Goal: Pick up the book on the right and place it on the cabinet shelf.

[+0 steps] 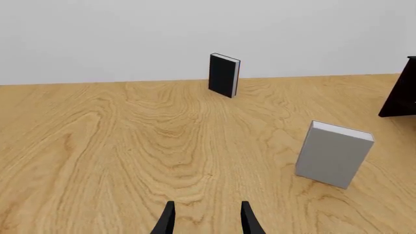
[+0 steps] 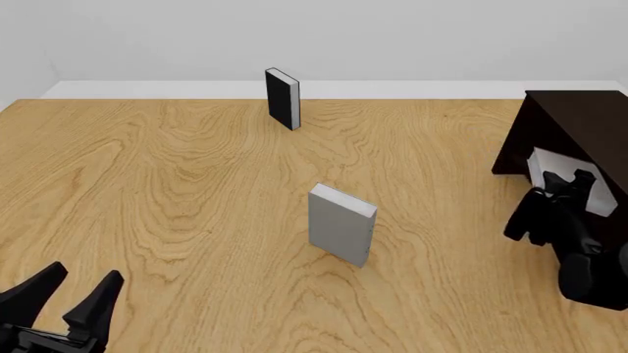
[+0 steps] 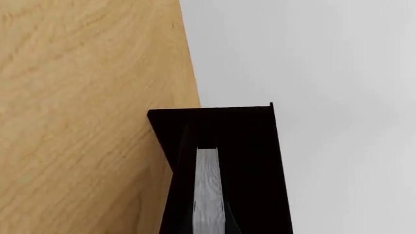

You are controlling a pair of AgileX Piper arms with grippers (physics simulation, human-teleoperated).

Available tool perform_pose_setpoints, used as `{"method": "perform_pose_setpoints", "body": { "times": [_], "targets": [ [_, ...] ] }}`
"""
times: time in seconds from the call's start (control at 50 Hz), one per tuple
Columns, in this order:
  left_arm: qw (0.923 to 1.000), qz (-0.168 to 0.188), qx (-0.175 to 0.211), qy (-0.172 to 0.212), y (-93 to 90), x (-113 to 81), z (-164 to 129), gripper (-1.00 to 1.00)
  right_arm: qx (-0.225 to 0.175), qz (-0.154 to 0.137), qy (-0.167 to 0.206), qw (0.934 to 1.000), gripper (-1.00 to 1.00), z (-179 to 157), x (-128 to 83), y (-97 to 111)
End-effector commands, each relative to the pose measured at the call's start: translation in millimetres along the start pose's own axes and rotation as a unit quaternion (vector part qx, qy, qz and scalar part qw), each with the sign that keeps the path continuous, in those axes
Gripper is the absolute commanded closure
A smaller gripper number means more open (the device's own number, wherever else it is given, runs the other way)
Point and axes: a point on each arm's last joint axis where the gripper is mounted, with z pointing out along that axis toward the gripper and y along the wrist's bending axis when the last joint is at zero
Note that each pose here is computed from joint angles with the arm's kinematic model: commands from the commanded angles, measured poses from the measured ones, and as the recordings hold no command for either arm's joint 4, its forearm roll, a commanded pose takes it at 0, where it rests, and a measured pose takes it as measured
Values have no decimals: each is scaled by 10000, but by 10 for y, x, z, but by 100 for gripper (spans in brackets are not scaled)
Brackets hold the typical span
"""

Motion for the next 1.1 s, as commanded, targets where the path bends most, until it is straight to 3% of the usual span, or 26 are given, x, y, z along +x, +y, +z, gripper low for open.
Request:
{"method": "perform_pose_setpoints", "body": {
  "times": [0.02, 1.1],
  "targets": [
    [10000, -1, 11, 8, -1, 1, 3, -100, 102, 71, 104, 9999, 100, 44, 76, 5],
    [10000, 0, 15, 51, -2, 12, -7, -100, -101, 192, 311, 9993, 100, 334, 218, 122]
  ]
}}
